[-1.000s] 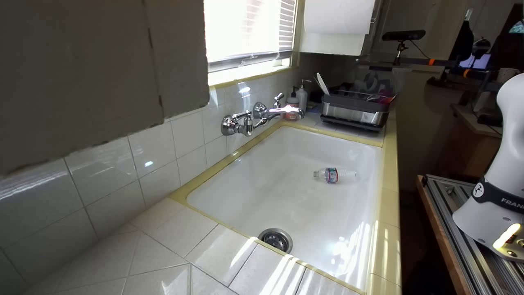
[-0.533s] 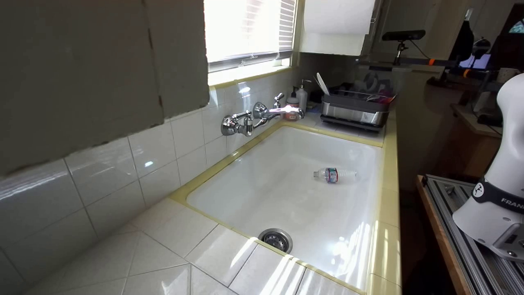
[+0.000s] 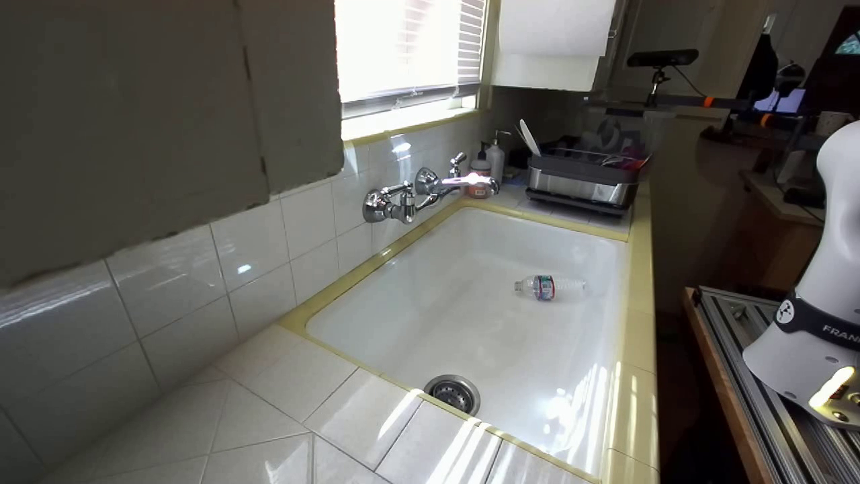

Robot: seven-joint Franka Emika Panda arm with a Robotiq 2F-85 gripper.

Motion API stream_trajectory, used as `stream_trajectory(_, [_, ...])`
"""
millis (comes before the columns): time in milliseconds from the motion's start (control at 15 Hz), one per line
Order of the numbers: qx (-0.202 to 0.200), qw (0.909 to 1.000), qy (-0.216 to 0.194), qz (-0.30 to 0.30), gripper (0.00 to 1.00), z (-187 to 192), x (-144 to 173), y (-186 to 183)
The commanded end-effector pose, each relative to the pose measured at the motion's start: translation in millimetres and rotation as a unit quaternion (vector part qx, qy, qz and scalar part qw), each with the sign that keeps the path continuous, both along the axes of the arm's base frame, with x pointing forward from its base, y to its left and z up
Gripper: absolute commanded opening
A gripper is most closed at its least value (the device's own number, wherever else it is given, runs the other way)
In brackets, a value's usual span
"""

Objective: Remove the hanger from the side of the upper cabinet and put it on the left side of the counter.

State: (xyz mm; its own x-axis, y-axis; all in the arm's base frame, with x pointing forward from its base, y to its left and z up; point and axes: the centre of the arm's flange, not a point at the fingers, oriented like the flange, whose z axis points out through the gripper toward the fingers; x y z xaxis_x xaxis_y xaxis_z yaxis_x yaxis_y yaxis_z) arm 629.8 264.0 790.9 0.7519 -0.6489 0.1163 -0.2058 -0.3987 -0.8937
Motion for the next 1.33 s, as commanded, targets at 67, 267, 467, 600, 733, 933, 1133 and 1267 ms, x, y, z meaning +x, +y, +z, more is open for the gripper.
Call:
stream_trajectory(67, [-0.059,0.9981,0.006,0.018,0.03,-21,-39,-13])
stream_trajectory(267, [-0.089,0.9958,0.001,0.022,0.03,-28,-55,-17])
stream_trajectory(467, [-0.121,0.9925,-0.001,0.018,0.03,-38,-74,-22])
stream_trajectory(600, [-0.140,0.9900,0.004,0.014,0.03,-49,-88,-26])
stream_trajectory(733, [-0.161,0.9869,0.006,0.008,0.03,-59,-101,-29])
stream_trajectory(933, [-0.188,0.9821,0.016,0.003,0.03,-77,-118,-33])
stream_trajectory(1133, [-0.215,0.9761,0.031,0.001,0.03,-99,-132,-35])
stream_trajectory(1267, [-0.231,0.9722,0.037,-0.001,0.03,-112,-139,-36])
